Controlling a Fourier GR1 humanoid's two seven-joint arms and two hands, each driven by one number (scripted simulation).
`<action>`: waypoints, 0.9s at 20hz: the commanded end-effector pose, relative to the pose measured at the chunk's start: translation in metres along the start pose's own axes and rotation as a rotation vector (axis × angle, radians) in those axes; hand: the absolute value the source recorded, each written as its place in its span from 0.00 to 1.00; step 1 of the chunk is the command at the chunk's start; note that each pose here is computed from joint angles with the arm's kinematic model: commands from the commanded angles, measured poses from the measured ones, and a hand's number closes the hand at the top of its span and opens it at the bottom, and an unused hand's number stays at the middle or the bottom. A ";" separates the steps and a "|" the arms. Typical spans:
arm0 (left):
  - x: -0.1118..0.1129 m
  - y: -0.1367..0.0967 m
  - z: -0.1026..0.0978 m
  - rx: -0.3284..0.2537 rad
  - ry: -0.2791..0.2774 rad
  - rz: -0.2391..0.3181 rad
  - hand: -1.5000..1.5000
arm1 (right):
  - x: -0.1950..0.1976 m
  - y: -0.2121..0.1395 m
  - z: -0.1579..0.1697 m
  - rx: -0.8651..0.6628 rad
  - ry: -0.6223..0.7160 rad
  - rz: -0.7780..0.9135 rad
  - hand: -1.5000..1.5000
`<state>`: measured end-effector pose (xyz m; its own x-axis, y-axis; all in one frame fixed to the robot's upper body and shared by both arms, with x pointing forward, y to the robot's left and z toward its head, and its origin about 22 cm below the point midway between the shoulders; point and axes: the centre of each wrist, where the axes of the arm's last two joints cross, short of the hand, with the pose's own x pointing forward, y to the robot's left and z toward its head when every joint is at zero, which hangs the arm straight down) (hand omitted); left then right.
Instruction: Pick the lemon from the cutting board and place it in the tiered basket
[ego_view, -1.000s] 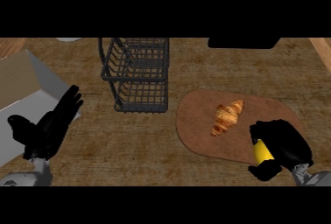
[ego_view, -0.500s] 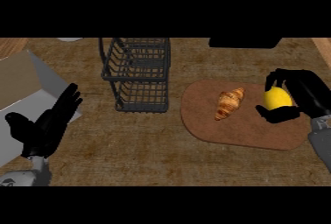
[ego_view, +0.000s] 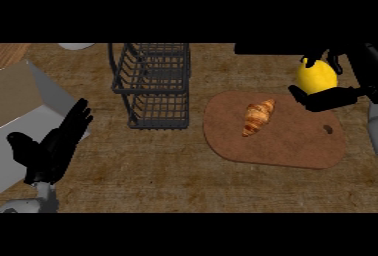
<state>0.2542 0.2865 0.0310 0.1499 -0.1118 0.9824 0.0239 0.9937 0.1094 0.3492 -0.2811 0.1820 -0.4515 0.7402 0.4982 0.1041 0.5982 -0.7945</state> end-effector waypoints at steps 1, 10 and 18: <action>0.000 -0.010 -0.003 -0.003 0.007 0.010 0.50 | 0.050 -0.002 -0.010 0.046 -0.055 -0.053 1.00; 0.009 -0.007 -0.002 -0.002 -0.004 0.005 0.50 | 0.150 0.026 -0.052 0.110 -0.109 -0.083 1.00; 0.009 -0.004 0.009 -0.022 0.019 0.001 0.50 | 0.211 0.068 -0.080 0.098 -0.057 -0.118 1.00</action>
<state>0.2555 0.2831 0.0385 0.1510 -0.1059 0.9828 0.0320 0.9942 0.1023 0.3452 -0.0960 0.2591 -0.5120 0.6562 0.5543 -0.0373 0.6277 -0.7776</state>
